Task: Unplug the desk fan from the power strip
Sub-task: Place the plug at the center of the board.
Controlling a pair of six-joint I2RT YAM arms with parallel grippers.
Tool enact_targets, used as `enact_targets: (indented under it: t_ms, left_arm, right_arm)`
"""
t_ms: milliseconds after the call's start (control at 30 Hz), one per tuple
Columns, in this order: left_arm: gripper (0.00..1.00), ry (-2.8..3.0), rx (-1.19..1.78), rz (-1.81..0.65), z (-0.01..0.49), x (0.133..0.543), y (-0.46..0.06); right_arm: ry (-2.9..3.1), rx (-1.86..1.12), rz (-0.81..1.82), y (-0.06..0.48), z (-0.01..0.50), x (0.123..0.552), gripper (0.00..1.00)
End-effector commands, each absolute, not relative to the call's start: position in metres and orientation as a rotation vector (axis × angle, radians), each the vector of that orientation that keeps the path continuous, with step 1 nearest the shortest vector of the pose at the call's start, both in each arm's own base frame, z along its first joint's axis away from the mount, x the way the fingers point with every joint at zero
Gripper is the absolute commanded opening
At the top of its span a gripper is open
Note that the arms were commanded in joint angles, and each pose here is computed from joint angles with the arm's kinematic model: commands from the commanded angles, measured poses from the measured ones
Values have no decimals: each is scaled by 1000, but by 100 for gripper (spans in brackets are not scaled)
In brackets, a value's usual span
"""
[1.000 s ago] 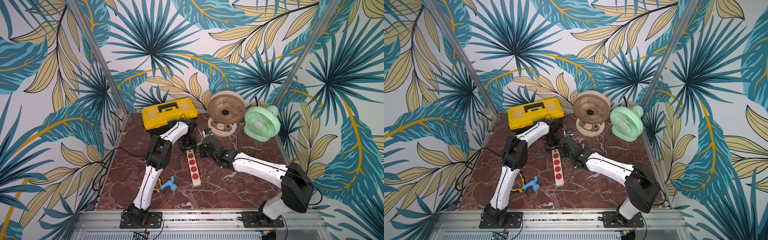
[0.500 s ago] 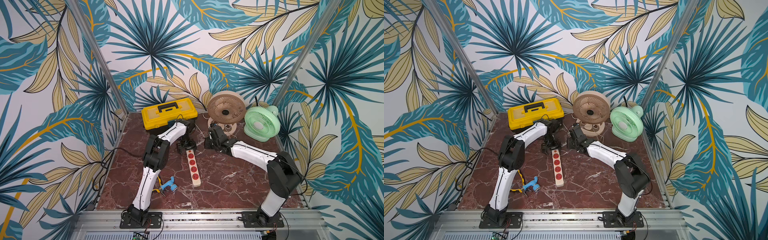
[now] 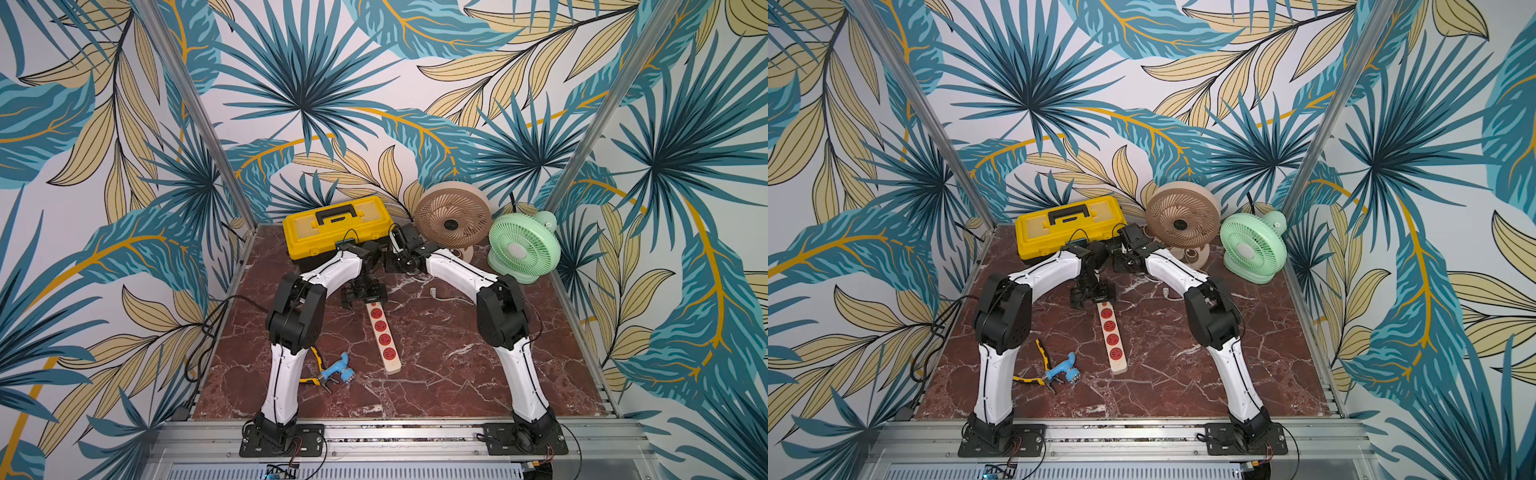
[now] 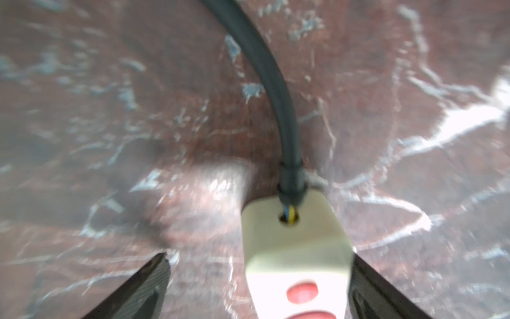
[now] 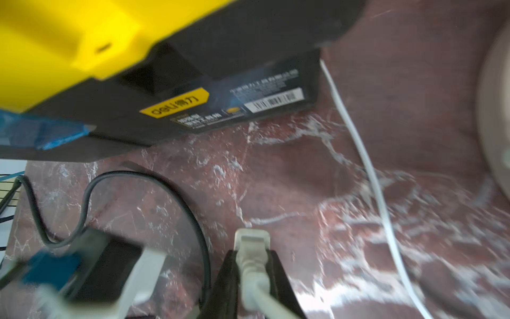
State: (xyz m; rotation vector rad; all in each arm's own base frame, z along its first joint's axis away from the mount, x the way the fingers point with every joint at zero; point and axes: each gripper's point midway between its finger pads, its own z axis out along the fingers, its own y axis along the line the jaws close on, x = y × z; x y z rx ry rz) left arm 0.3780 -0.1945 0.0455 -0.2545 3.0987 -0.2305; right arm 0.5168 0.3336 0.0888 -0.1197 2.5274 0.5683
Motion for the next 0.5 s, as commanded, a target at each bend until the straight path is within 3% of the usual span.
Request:
enact_targets:
  t_ms: [0, 67, 200, 467]
  left_arm:
    - [100, 2951, -200, -310, 84, 391, -194]
    - [100, 2903, -183, -345, 96, 390, -195]
    - [100, 2792, -168, -400, 128, 388, -193]
    - [100, 2584, -187, -408, 181, 388, -177]
  right_arm:
    - [2673, -100, 580, 330, 51, 508, 0]
    - [2698, -82, 571, 328, 37, 511, 1]
    - [2736, -42, 532, 318, 17, 512, 14]
    - [2693, -92, 427, 299, 33, 511, 72]
